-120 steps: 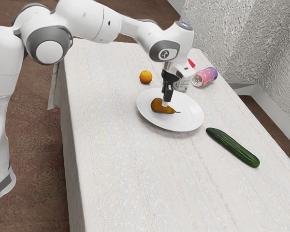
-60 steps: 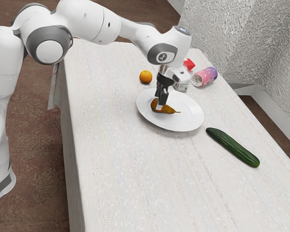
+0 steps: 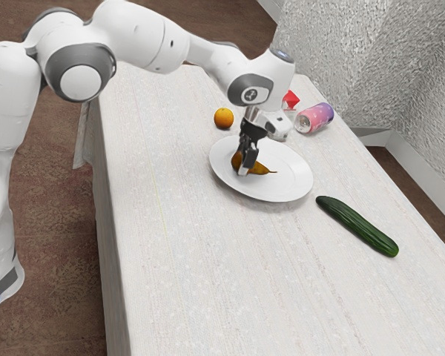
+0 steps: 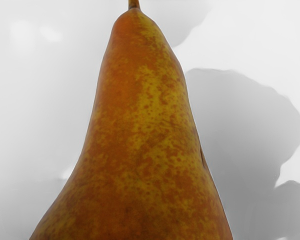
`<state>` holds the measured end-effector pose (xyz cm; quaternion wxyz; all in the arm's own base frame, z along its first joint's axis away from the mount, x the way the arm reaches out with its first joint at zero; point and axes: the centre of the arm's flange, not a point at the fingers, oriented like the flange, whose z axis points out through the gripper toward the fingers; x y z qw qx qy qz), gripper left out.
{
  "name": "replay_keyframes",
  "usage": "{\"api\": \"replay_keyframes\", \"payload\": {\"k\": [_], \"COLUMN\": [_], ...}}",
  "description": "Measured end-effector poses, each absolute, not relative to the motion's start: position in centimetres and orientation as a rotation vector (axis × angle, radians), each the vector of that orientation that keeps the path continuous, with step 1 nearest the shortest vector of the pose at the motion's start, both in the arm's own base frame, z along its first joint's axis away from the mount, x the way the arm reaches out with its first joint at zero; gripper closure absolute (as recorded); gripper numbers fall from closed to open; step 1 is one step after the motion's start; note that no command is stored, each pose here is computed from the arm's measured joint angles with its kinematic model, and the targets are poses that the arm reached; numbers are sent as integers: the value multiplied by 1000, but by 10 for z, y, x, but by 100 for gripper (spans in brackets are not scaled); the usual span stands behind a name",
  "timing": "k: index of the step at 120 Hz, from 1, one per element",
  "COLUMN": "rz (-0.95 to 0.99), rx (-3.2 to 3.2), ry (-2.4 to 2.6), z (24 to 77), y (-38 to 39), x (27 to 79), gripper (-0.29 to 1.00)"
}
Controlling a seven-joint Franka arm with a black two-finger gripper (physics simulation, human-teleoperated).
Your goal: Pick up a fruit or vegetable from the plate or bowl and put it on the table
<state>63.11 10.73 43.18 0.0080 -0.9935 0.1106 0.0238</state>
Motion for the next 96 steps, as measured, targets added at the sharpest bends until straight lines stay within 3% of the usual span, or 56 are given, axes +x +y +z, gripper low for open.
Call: {"api": "replay_keyframes", "payload": {"k": [32, 61, 96], "rz": [76, 63, -14], "rx": [-3123, -3120, -3122], "ry": [304, 223, 182], "z": [427, 435, 512], "y": [109, 110, 88], "x": [633, 632, 616], "gripper": [36, 40, 40]}}
